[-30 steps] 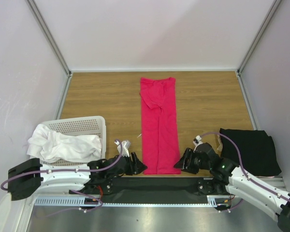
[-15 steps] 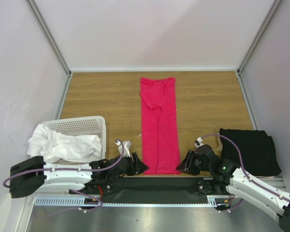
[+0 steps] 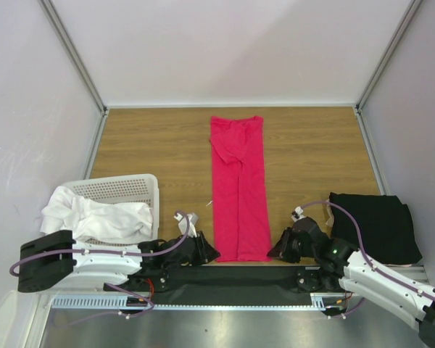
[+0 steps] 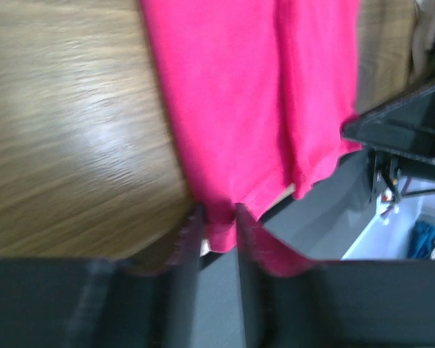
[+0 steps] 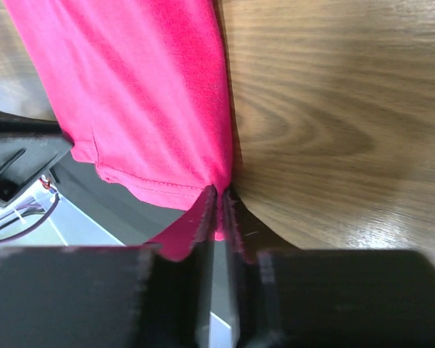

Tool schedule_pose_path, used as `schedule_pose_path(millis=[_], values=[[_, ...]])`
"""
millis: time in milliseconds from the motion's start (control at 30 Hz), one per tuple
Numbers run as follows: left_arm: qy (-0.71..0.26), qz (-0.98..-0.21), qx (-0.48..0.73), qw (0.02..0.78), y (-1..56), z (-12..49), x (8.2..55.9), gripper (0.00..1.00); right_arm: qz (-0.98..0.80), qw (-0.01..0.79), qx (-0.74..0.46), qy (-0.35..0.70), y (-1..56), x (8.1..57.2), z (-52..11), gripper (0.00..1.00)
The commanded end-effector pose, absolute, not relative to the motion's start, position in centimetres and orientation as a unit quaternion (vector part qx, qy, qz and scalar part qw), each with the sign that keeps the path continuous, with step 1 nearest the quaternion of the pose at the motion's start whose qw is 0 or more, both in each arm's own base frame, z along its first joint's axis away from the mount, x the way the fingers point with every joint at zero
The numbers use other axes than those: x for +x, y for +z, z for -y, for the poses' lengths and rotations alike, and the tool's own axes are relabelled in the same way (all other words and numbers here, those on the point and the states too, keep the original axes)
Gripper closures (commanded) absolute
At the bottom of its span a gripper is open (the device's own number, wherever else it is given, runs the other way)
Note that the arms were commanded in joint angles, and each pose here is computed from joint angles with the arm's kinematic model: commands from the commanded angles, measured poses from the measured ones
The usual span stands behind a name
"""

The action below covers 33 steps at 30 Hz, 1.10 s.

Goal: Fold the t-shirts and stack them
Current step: Fold the tshirt

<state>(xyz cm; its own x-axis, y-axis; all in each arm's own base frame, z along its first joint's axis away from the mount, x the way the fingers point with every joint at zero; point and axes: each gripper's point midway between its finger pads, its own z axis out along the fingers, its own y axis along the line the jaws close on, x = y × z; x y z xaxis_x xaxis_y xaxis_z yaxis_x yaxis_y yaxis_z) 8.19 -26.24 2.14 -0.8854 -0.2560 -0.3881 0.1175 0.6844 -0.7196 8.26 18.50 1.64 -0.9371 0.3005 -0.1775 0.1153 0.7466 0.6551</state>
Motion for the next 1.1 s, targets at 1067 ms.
schedule_pose_path(millis=[1067], values=[[-0.263,-0.870,-0.038,0.416,11.0,21.7,16.0,1.00,-0.911,0.235,0.066,0.333,11.0,16.0,-21.3,1.00]])
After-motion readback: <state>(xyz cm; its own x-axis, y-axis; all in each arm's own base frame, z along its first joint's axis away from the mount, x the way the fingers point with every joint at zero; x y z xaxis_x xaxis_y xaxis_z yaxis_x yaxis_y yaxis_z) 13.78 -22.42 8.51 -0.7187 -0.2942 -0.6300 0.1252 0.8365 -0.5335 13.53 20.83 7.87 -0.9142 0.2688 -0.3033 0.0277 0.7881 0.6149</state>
